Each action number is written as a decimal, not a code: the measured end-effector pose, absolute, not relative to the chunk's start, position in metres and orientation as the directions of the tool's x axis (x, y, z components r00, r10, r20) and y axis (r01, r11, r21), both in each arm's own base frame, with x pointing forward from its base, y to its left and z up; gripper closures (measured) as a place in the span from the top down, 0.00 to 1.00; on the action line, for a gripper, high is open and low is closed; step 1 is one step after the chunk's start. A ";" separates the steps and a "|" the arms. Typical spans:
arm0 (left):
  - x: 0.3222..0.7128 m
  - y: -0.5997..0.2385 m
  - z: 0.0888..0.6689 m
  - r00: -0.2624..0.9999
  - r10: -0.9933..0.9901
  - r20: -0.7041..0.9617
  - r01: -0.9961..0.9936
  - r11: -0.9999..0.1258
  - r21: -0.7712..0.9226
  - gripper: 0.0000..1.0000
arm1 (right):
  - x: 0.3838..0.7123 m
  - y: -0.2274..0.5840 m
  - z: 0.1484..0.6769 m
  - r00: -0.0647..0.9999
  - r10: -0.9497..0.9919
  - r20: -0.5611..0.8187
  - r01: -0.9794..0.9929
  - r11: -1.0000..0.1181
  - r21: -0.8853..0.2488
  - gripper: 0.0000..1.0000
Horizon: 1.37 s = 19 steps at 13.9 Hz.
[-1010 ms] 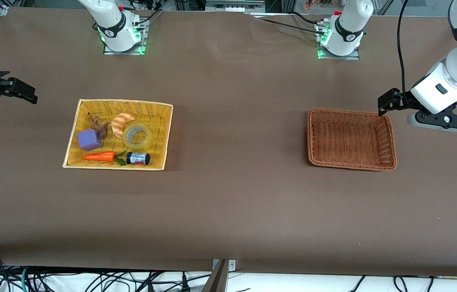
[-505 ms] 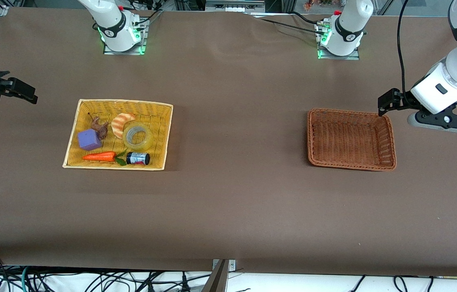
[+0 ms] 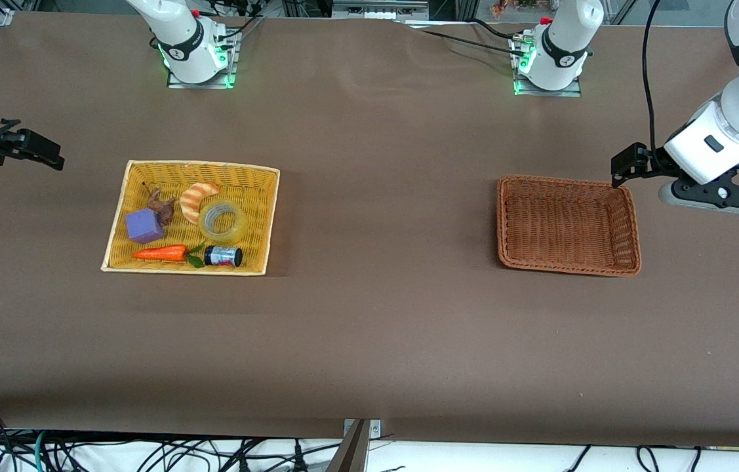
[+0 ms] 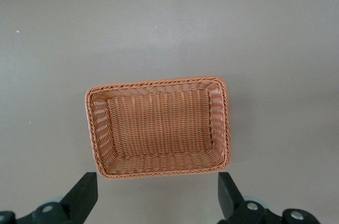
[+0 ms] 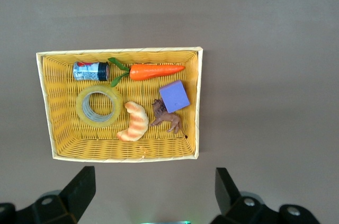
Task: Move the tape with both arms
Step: 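Lower the right gripper into the yellow tray over the tape roll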
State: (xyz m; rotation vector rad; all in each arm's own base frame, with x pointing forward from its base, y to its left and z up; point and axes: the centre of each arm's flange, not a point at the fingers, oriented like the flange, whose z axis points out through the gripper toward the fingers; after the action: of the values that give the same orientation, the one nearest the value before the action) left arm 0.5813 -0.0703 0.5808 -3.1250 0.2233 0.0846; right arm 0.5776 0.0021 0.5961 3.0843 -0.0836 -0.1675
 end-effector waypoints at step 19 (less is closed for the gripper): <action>0.581 -0.070 0.580 0.988 -0.141 -0.056 -0.142 -0.990 -0.004 1.00 | 0.581 0.182 0.309 0.981 -0.067 -0.183 -0.061 -0.998 0.034 1.00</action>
State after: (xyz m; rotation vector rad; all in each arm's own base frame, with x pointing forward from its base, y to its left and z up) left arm 0.5813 -0.0699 0.5804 -3.1250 0.2225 0.0867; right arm 0.5814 0.1825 0.3088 3.0985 -0.1003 -0.2871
